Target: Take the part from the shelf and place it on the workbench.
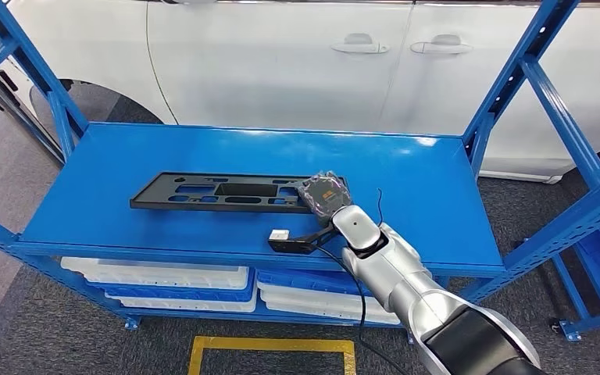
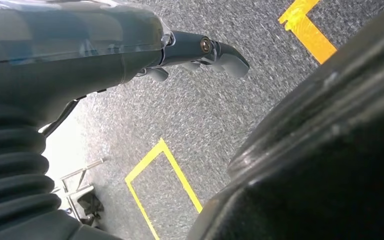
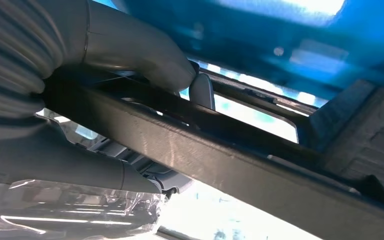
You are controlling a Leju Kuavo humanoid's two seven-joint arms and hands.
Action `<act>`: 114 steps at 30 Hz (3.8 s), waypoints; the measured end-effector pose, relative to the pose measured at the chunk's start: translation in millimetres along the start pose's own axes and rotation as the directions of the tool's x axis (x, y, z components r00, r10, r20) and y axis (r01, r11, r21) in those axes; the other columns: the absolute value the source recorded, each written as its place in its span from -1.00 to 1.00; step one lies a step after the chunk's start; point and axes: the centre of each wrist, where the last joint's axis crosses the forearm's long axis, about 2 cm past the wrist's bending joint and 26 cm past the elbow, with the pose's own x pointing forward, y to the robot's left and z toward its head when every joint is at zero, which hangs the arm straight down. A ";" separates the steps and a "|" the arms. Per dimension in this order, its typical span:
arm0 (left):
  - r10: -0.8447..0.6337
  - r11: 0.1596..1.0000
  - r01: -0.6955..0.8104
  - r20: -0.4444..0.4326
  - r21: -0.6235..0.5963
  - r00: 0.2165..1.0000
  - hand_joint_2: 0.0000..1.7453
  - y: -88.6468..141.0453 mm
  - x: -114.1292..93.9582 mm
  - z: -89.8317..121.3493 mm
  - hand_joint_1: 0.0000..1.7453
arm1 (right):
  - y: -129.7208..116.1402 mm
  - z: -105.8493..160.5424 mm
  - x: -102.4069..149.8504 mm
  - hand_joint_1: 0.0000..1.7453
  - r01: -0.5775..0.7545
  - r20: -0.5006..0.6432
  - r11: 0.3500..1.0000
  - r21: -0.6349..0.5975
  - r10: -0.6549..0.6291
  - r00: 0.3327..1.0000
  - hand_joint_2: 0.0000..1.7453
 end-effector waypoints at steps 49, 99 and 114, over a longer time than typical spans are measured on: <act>0.066 0.997 -0.066 0.011 0.029 0.998 0.50 -2.8 -5.9 0.5 -1.00 | -159.9 26.1 -17.1 0.47 0.946 0.729 0.084 0.314 -0.659 -0.184 1.00; 0.141 0.986 -0.149 0.094 0.077 0.986 1.00 9.9 24.8 -0.7 -1.00 | -161.3 126.3 5.8 0.50 0.808 0.710 0.020 0.589 -0.491 -0.505 1.00; 0.158 0.981 -0.167 0.097 0.101 0.983 1.00 10.0 23.1 -0.6 -1.00 | -157.3 127.6 4.1 0.50 0.815 0.713 0.015 0.580 -0.494 -0.498 1.00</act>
